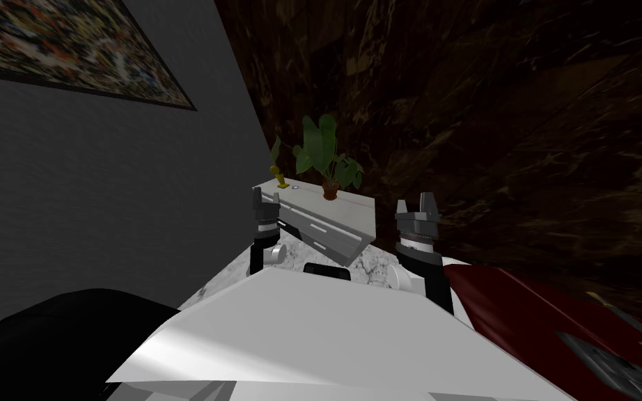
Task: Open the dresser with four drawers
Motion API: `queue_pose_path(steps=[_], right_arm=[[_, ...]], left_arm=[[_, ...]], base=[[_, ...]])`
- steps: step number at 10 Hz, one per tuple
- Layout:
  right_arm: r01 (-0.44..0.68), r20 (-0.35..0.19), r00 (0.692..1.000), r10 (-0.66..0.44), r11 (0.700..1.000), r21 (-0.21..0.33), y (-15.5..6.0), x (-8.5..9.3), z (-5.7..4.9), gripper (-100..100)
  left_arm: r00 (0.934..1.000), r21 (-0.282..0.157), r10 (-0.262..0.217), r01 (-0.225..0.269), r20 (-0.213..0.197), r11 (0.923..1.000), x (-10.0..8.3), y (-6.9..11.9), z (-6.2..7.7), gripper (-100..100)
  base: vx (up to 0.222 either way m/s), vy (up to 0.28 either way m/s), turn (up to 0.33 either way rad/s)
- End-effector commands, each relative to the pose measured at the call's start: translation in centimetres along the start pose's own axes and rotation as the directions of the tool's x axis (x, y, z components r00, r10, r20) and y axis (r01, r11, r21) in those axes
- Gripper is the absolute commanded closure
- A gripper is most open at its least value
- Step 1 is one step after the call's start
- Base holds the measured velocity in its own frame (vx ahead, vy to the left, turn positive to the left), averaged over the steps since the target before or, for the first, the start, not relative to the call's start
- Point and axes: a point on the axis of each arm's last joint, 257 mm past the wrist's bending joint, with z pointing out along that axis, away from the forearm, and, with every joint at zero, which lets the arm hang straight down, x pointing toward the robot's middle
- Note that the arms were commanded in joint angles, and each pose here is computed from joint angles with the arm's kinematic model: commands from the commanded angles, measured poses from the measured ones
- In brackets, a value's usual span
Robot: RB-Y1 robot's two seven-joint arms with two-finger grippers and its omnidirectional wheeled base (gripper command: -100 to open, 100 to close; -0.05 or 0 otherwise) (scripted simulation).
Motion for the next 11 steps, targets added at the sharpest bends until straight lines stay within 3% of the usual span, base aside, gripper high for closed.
queue_pose_path(steps=[1, 9, 10, 11], right_arm=[[0.000, 0.000, 1.000, 0.000, 1.000, 0.000, 0.0, 0.0, 0.0, 0], [0.000, 0.000, 1.000, 0.000, 1.000, 0.000, 0.0, 0.0, 0.0, 0], [0.000, 0.000, 1.000, 0.000, 1.000, 0.000, 0.0, 0.0, 0.0, 0], [0.000, 0.000, 1.000, 0.000, 1.000, 0.000, 0.0, 0.0, 0.0, 0]], left_arm=[[1.0000, 0.000, 0.000, 0.000, 0.000, 1.0000, 0.0, 0.0, 0.0, 0], [1.0000, 0.000, 0.000, 0.000, 0.000, 1.0000, 0.0, 0.0, 0.0, 0], [0.9988, -0.013, 0.014, -0.015, -0.046, 0.9998, 0.5, 0.5, -0.1, -100], [0.9971, -0.024, 0.022, -0.024, -0.073, 0.9994, 0.9, 1.1, -0.2, -100]], base=[[0.000, 0.000, 0.000], [0.000, 0.000, 0.000], [0.006, 0.005, -0.023], [0.002, 0.011, -0.032]])
